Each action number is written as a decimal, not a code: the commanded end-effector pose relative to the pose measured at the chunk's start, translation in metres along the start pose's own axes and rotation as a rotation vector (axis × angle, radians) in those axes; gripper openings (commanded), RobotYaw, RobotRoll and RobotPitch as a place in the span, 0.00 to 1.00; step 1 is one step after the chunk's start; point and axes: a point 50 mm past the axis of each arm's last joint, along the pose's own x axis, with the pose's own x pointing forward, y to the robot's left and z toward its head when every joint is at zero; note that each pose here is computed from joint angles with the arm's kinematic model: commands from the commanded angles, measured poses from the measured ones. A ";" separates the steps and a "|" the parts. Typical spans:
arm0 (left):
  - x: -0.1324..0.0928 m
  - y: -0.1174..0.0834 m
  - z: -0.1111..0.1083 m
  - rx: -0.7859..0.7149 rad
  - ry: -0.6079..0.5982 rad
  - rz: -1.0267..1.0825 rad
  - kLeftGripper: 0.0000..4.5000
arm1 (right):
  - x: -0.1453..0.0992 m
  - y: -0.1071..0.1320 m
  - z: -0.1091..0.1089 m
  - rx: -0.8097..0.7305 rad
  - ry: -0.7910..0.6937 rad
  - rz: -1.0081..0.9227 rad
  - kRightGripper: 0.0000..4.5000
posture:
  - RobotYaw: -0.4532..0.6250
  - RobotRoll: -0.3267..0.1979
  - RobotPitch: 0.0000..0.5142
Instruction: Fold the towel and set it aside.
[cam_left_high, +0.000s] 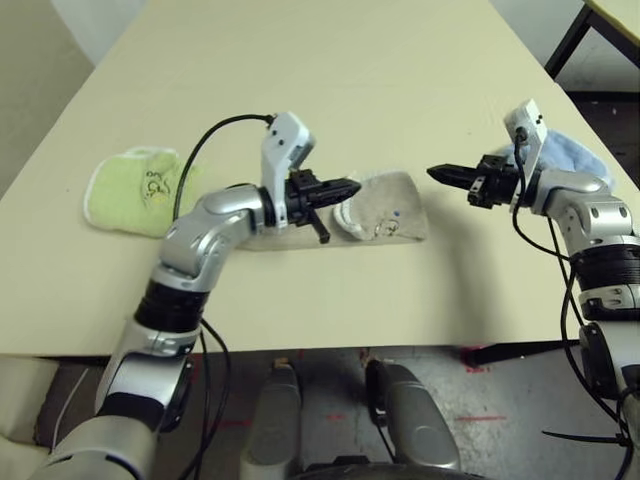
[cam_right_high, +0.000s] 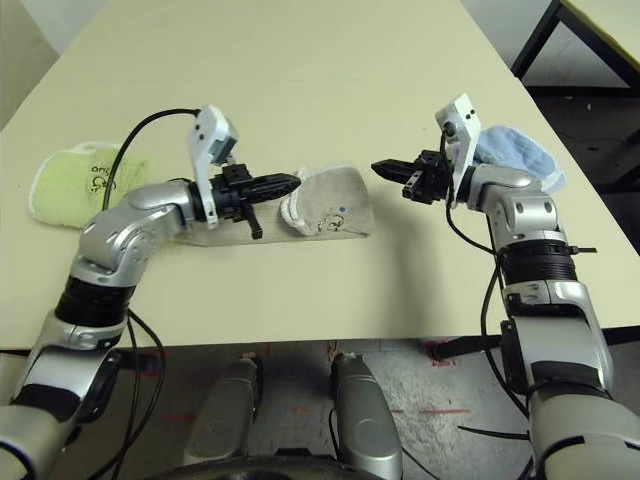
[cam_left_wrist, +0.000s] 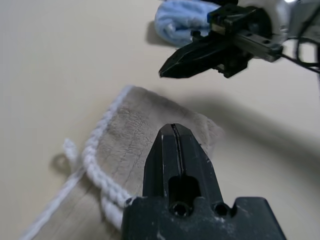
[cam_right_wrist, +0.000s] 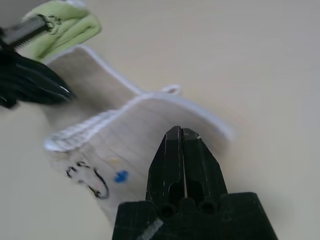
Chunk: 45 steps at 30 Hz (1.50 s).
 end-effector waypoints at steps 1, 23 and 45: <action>0.009 0.001 -0.008 0.032 0.054 0.024 0.00 | 0.013 0.006 -0.010 -0.003 0.040 0.001 0.01 | 0.52 0.62 0.27; 0.006 -0.007 -0.047 0.071 0.231 0.033 0.00 | 0.021 0.008 -0.023 0.011 0.142 0.024 0.01 | 0.54 0.62 0.28; -0.102 -0.014 -0.017 -0.326 0.001 0.431 1.00 | -0.015 0.013 0.025 -0.176 0.000 0.250 1.00 | 0.59 0.62 0.28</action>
